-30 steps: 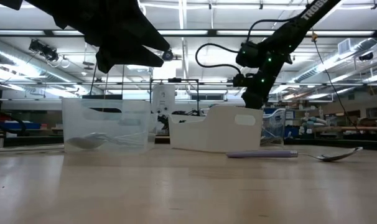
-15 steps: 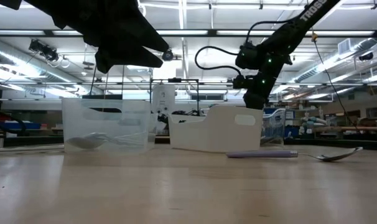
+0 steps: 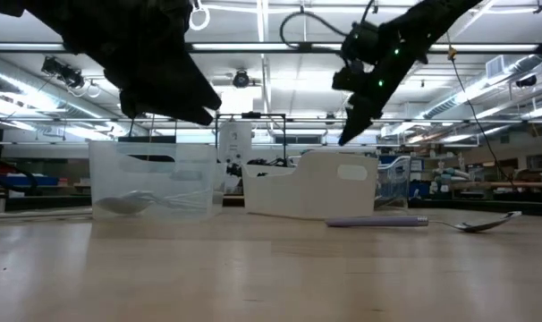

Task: Sort silverware by color (type)
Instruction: Put the white-green patterned spoon into the bottom transparent bin

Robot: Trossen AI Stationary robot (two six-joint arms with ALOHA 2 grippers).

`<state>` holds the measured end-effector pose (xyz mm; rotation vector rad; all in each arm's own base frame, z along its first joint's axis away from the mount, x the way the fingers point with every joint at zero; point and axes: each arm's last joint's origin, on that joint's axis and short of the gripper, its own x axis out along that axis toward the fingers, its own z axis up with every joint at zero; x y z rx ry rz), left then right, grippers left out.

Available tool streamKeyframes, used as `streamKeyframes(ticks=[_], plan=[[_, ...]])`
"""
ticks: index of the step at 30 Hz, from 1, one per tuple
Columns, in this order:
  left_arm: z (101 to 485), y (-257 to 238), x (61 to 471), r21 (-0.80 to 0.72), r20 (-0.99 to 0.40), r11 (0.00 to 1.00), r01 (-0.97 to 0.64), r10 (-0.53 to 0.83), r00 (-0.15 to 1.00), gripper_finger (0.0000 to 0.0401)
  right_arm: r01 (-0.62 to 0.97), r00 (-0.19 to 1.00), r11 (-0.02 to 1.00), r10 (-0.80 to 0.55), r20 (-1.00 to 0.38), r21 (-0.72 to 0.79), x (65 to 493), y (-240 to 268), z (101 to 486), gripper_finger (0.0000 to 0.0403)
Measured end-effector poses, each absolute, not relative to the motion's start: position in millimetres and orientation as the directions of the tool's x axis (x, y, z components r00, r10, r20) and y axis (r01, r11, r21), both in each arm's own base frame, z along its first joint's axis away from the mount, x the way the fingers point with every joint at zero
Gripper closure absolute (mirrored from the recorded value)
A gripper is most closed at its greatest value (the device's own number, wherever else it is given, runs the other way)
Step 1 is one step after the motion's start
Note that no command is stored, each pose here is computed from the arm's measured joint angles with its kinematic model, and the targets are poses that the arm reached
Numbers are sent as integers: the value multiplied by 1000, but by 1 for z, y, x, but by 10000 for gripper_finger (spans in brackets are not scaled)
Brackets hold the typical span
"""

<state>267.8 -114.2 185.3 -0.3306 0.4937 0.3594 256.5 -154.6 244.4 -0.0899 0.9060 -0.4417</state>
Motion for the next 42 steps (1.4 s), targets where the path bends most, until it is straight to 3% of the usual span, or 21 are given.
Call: streamKeyframes(ticks=[12,19,26,34,42], plan=[[215,-103,252,-259,-497,882,-394,229,837,213,184,687,983,-117,-717,16,269,-89,264,281],[215,-99,233,-349,-664,859,-376,57,746,213,85,676,994,-9,-737,66,277,-52,255,283],[205,-104,218,-447,-810,794,-413,-162,564,213,14,677,996,58,-733,92,280,-23,248,283],[193,-103,194,-313,-933,691,-651,-94,348,213,-19,721,1000,27,-692,20,282,0,236,283],[190,-102,187,-251,-960,603,-757,-57,274,213,-50,763,998,67,-643,45,283,16,230,283]])
